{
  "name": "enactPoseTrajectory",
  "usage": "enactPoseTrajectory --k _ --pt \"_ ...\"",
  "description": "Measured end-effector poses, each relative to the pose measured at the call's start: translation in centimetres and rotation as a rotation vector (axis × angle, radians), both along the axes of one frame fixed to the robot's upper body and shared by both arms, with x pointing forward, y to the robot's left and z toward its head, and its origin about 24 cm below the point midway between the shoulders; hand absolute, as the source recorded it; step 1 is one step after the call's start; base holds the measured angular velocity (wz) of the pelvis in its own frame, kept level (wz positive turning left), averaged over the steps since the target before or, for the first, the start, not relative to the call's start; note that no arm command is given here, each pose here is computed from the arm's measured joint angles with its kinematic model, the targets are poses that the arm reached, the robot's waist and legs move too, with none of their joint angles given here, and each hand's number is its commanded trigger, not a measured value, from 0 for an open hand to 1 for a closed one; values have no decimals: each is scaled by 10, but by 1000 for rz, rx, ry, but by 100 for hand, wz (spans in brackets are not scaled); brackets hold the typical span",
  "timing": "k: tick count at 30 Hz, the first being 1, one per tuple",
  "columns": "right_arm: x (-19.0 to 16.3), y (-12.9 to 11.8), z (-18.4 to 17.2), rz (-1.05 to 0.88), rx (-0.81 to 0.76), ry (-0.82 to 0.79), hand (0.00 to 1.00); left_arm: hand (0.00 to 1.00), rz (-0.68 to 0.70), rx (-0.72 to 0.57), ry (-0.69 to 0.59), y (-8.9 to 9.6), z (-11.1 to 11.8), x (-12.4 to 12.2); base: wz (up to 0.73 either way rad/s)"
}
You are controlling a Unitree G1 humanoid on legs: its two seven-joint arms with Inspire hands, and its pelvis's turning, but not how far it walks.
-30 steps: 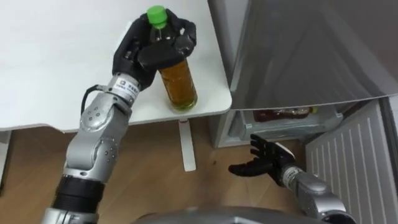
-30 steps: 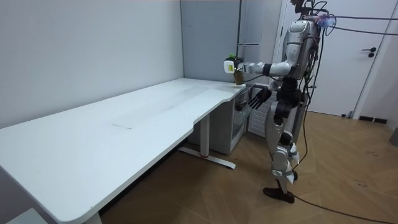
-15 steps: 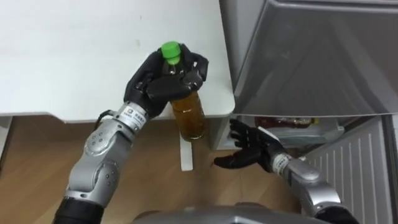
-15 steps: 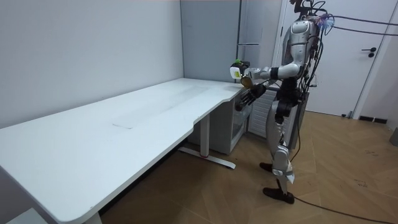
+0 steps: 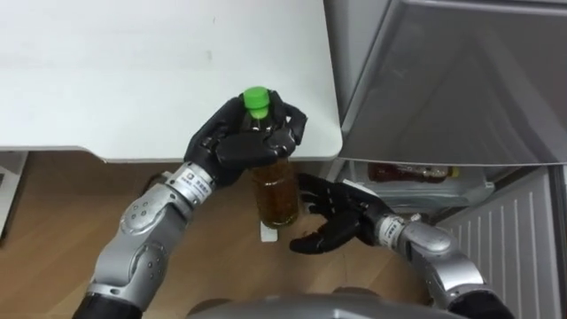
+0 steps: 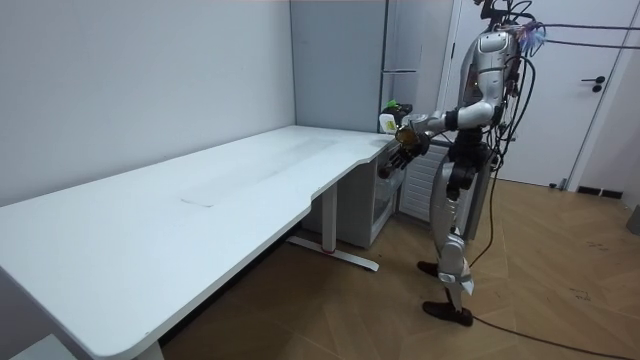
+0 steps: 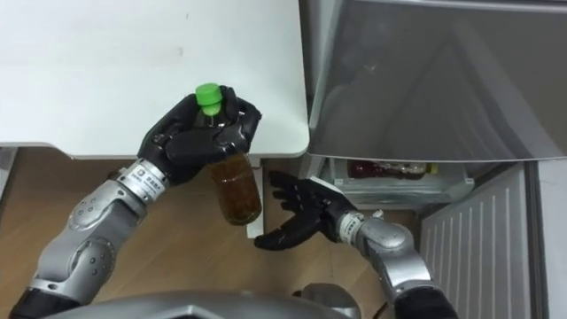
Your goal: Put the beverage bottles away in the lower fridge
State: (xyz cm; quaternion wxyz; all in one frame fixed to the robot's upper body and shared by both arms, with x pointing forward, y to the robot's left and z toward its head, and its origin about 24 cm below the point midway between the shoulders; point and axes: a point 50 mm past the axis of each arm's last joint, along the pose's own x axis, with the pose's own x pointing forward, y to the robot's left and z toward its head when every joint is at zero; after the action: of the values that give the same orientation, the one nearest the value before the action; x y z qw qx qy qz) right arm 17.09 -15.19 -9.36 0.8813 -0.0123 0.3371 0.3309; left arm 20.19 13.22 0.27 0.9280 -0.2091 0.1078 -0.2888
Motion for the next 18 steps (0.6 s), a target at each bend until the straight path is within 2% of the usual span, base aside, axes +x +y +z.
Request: enactPoseTrajectory --k 10,18 --pt "-3 0 0 50 27 34 0 100 -30 -12 40 0 -8 -6 0" --pt "2 3 17 148 87 -24 0 100 -58 20 56 0 -11 -9 1"
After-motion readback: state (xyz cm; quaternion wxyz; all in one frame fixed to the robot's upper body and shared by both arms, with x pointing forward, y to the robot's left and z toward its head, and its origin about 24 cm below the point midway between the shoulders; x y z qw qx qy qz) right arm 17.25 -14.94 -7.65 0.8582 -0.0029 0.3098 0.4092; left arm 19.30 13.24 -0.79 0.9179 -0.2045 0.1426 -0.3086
